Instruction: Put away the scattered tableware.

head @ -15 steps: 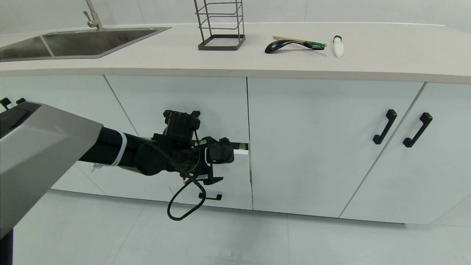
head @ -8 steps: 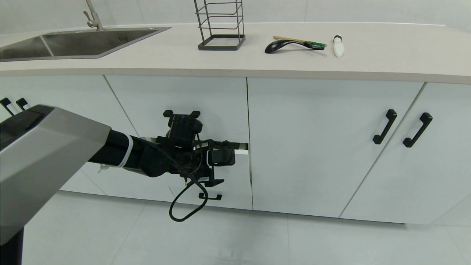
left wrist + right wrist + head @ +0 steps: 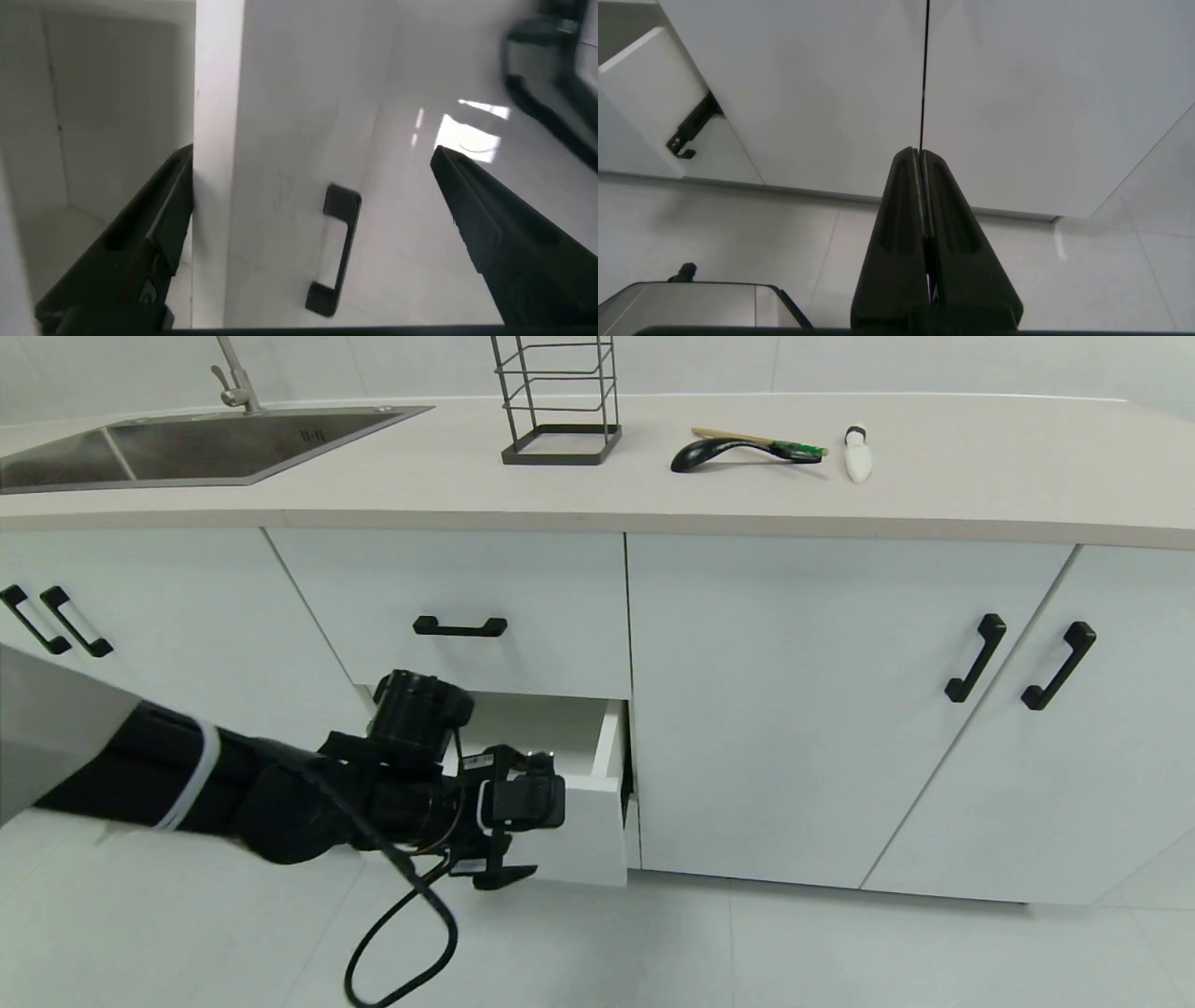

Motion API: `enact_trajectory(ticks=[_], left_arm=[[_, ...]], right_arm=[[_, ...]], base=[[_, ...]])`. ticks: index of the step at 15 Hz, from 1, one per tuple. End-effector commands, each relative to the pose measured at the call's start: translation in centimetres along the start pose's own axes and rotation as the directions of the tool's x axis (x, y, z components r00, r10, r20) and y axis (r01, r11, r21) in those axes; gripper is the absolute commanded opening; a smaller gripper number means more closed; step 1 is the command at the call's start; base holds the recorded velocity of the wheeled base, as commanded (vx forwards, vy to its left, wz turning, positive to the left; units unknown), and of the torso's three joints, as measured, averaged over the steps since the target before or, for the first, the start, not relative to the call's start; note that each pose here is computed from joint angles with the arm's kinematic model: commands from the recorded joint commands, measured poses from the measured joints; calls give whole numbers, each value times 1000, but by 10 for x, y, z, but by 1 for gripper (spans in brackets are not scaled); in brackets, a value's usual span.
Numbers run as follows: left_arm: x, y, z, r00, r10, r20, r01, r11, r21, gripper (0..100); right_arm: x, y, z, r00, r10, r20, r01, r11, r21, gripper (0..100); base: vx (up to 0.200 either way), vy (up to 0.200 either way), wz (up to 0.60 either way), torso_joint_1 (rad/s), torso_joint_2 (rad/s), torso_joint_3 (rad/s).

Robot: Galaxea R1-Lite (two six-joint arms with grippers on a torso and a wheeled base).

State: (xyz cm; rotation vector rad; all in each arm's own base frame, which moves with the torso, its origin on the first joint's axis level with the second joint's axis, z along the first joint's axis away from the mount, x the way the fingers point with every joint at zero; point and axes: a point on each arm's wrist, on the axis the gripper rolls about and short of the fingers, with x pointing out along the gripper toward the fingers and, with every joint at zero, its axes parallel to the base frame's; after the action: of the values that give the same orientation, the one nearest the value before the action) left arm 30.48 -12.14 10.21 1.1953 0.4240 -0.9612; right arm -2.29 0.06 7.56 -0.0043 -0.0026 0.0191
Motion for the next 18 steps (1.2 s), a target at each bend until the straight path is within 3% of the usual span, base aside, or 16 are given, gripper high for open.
enact_trajectory(ticks=[1, 4, 11, 14, 18], left_arm=[[-47, -26, 2, 1000, 22, 13, -22, 1000, 2, 100], [-64, -32, 3, 1000, 21, 16, -21, 1000, -2, 100], [-63, -35, 2, 1000, 4, 9, -4, 1000, -7, 100], [-70, -44, 0, 1000, 0, 9, 1, 1000, -8, 100], [-121, -53, 9, 993, 81, 80, -83, 996, 14, 100]], right_arm=[[0, 0, 0, 1000, 1, -1, -1, 1000, 0, 0], [0, 0, 0, 1000, 1, -1, -1, 1000, 0, 0], [0, 0, 0, 1000, 1, -1, -1, 1000, 0, 0], [0, 0, 0, 1000, 1, -1, -1, 1000, 0, 0], [0, 0, 0, 1000, 1, -1, -1, 1000, 0, 0]], base=[[0, 0, 0, 0, 0, 0], [0, 0, 0, 0, 0, 0], [0, 0, 0, 0, 0, 0], [0, 0, 0, 0, 0, 0], [0, 0, 0, 0, 0, 0]])
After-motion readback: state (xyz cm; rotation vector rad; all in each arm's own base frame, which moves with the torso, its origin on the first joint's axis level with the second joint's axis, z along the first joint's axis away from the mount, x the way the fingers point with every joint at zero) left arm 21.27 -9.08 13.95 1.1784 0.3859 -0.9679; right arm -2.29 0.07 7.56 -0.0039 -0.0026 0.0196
